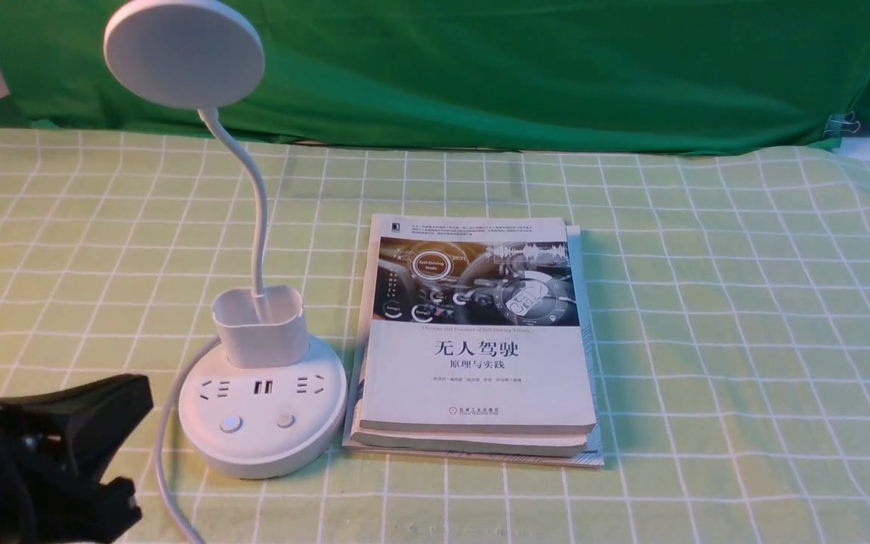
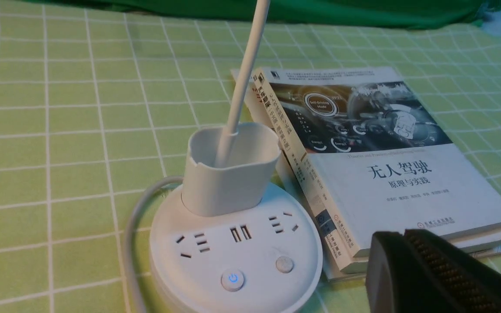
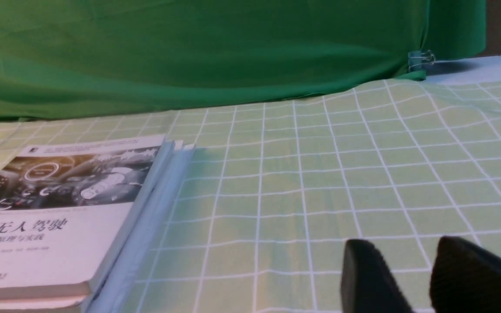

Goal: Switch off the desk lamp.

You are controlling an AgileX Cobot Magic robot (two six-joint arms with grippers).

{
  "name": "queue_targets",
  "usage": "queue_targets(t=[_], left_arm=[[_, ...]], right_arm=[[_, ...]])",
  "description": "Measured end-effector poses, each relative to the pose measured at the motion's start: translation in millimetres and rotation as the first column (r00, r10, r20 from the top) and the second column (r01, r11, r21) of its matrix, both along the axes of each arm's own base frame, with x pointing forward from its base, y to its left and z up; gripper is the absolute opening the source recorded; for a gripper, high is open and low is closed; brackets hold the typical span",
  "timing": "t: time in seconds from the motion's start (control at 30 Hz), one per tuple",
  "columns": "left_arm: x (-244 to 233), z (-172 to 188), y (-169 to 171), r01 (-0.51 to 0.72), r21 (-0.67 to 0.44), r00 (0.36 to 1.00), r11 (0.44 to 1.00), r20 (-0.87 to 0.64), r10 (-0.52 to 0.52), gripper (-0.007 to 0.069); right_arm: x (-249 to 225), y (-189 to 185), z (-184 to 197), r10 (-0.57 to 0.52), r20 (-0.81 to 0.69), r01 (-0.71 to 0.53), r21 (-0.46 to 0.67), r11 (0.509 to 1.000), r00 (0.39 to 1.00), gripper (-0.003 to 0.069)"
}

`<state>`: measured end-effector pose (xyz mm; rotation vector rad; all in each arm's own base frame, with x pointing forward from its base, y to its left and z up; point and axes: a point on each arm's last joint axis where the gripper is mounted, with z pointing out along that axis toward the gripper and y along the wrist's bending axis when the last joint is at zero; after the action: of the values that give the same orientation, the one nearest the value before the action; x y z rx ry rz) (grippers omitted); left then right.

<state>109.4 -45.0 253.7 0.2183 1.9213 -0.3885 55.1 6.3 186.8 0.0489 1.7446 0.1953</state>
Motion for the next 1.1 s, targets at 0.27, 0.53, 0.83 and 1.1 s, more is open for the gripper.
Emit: queue_targets(t=[0.27, 0.53, 0.83, 1.1], left_arm=[[-6, -7, 3, 0.014, 0.043, 1.0, 0.999, 0.019, -0.015, 0.0004], [-9, -9, 6, 0.008, 0.091, 0.997, 0.996, 0.071, -0.014, 0.0004], [-42, -25, 39, -0.285, 0.035, 0.916, 0.958, 0.304, 0.262, 0.0004], [-53, -59, 45, -0.384, 0.027, 0.896, 0.923, 0.253, 0.365, 0.0004]], right_arm=[[0, 0, 0, 0.0, 0.0, 0.0, 0.0, 1.0, 1.0, 0.0237], [0, 0, 0, 0.0, 0.0, 0.0, 0.001, 1.0, 1.0, 0.0237], [0, 0, 0, 0.0, 0.0, 0.0, 0.001, 1.0, 1.0, 0.0237], [0, 0, 0, 0.0, -0.001, 0.0, 0.001, 1.0, 1.0, 0.0237]])
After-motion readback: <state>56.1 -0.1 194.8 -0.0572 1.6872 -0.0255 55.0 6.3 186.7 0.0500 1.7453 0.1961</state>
